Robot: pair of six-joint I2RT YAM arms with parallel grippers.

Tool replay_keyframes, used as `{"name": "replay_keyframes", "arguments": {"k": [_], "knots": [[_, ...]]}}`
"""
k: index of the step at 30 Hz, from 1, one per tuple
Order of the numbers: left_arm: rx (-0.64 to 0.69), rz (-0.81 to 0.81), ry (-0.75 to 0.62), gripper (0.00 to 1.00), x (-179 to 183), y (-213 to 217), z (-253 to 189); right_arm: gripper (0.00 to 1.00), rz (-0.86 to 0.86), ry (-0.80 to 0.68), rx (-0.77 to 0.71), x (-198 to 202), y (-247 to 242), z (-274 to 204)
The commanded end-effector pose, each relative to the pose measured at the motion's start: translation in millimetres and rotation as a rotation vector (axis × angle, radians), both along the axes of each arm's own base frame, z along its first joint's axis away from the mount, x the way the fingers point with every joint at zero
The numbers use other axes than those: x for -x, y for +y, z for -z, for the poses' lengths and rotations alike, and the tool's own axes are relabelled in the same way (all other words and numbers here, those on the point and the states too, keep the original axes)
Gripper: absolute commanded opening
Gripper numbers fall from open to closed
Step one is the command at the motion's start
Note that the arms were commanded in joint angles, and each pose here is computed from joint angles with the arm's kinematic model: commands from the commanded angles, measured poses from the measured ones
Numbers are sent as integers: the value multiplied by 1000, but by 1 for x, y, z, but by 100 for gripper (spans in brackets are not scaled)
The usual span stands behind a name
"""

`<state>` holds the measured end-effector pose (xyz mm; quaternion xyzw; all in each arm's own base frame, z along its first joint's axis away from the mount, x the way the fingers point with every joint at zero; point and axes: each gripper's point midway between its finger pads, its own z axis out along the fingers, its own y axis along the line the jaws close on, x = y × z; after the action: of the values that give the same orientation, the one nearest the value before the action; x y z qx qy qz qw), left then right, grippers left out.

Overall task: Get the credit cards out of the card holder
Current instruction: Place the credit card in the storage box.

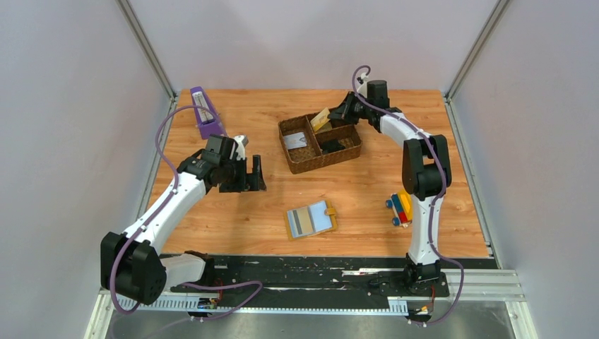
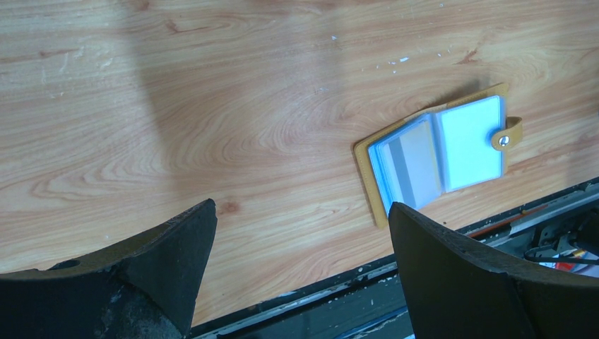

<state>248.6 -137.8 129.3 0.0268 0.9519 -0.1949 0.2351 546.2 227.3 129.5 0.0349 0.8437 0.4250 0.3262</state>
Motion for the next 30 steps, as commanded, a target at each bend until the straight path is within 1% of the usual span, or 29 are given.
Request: {"name": "replay_keyframes", "arguments": {"k": [1,9,17,20,23,30], "knots": [[2,10,-46,100,-5,0,-12,0,1,-13,-38,-6,5,4],[-3,8,-42,100,-6,0,-10,0,7,7,-45,-11,6,16],[-8,6,-43,100,-6,1,-10,5,10,30,-53,-14,7,26],[-9,5,-42,100,-6,2,-10,11,11,36,-51,-14,7,27],[-8,5,-41,100,-6,1,-10,20,16,37,-37,-15,5,26],[-5,5,-42,100,-5,1,-10,30,28,16,-14,-18,-1,8]]}}
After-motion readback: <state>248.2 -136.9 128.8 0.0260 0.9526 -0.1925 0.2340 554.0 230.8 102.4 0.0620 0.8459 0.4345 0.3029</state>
